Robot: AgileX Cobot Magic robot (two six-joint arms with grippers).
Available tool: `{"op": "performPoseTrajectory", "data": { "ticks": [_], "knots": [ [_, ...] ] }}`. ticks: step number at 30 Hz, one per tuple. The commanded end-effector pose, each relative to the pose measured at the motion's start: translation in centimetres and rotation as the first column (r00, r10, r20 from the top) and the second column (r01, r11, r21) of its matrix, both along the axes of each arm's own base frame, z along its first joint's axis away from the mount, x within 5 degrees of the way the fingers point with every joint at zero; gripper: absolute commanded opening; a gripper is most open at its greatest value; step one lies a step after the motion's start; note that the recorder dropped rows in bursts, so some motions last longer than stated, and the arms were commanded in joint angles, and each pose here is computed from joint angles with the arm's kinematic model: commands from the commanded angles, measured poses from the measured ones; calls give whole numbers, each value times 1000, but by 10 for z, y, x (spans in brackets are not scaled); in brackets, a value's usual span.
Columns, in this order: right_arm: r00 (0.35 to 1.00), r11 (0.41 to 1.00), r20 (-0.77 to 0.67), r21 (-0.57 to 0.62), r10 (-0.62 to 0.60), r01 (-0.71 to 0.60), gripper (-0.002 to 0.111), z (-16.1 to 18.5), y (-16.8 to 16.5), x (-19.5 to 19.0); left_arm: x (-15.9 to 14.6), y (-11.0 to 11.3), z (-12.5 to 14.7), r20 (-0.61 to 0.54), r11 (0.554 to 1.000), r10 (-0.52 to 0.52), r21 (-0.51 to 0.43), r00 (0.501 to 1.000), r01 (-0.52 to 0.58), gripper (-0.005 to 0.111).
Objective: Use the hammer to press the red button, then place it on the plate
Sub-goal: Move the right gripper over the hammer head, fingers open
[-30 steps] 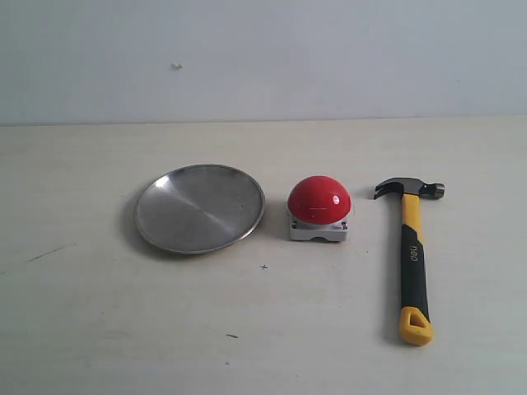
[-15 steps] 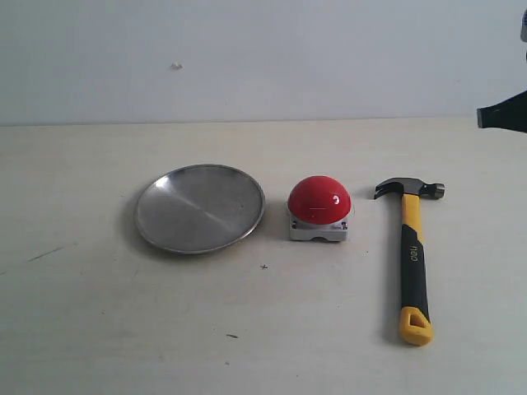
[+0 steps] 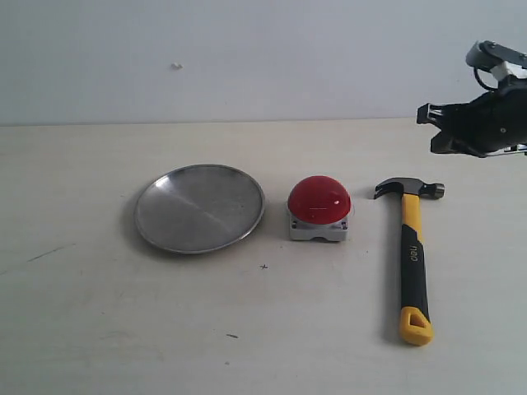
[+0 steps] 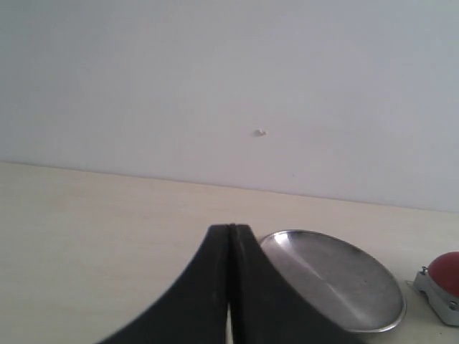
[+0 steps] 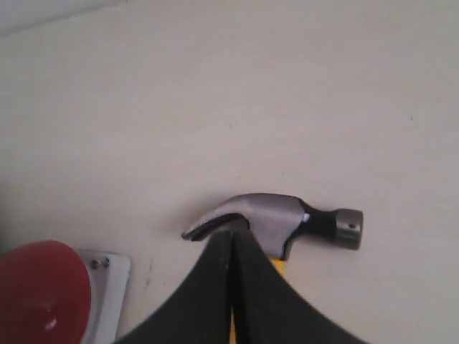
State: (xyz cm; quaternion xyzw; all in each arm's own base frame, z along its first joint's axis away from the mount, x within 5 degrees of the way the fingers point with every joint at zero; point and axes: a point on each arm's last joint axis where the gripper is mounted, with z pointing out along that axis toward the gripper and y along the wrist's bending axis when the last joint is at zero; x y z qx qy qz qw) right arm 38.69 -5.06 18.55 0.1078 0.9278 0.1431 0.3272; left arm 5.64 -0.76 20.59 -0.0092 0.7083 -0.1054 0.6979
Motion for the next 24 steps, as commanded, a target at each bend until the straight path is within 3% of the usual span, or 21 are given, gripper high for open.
{"op": "performPoseTrajectory", "data": {
  "ticks": [1,3,6,14,19,24],
  "knots": [
    [960,997,-277,-78,-40,19,1,2,-15,10,0,0,-1,1,1000,1,-8,1000,-1,0],
    [938,995,-343,-99,-52,19,5,4,-17,17,0,0,-1,1,1000,1,-8,1000,-1,0],
    [949,994,-308,-103,-61,30,11,11,-20,27,0,0,-1,1,1000,1,-8,1000,-1,0],
    [910,998,-413,-64,-34,9,12,1,-17,22,0,0,-1,1,1000,1,-8,1000,-1,0],
    [898,998,-439,-58,-9,-18,27,-8,7,26,0,0,-1,1,1000,1,-8,1000,-1,0],
    [887,996,-460,-58,30,-64,29,-9,28,27,0,0,-1,1,1000,1,-8,1000,-1,0]
  ]
}}
